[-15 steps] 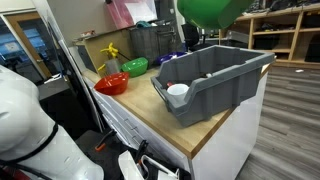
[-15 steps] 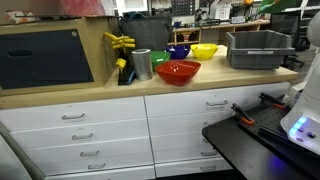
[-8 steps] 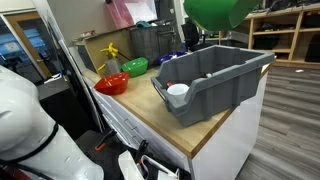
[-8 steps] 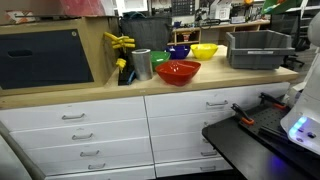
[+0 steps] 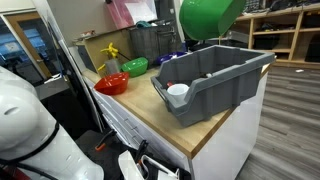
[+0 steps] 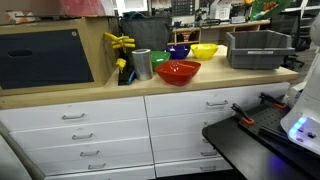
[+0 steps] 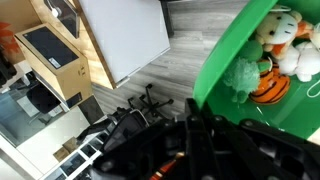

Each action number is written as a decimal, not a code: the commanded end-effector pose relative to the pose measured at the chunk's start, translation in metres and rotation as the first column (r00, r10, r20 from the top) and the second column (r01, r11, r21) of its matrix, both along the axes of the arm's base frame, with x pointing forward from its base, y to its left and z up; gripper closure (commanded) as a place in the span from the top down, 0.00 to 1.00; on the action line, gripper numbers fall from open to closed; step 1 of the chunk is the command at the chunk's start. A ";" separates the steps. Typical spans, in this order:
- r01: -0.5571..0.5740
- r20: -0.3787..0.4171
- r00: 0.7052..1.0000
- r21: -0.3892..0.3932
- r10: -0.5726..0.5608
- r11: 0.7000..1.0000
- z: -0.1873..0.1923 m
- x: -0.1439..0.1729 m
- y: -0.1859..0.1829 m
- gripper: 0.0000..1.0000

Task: Move the trailer to the right, then pour out the dolls from the right green bowl into the grey trailer

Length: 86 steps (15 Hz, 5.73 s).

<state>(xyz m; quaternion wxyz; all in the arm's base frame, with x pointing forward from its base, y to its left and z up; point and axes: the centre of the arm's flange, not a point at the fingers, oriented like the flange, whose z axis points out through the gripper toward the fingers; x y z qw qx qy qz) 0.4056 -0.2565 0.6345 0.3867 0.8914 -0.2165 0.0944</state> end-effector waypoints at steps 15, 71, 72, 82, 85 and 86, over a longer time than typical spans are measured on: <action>-0.249 -0.183 0.960 -0.205 0.213 0.947 -0.020 0.040 0.025 0.01; -0.598 -0.729 0.637 -0.261 0.251 0.758 -0.038 0.084 0.123 0.01; -0.557 -0.718 0.652 -0.235 0.243 0.797 -0.040 0.081 0.122 0.01; -0.123 -0.594 0.788 0.102 0.160 0.987 -0.051 0.062 0.118 0.01; -0.018 -0.548 0.823 0.245 0.153 0.969 -0.060 0.066 0.140 0.01; 0.014 -0.530 0.834 0.294 0.151 0.956 -0.064 0.067 0.149 0.01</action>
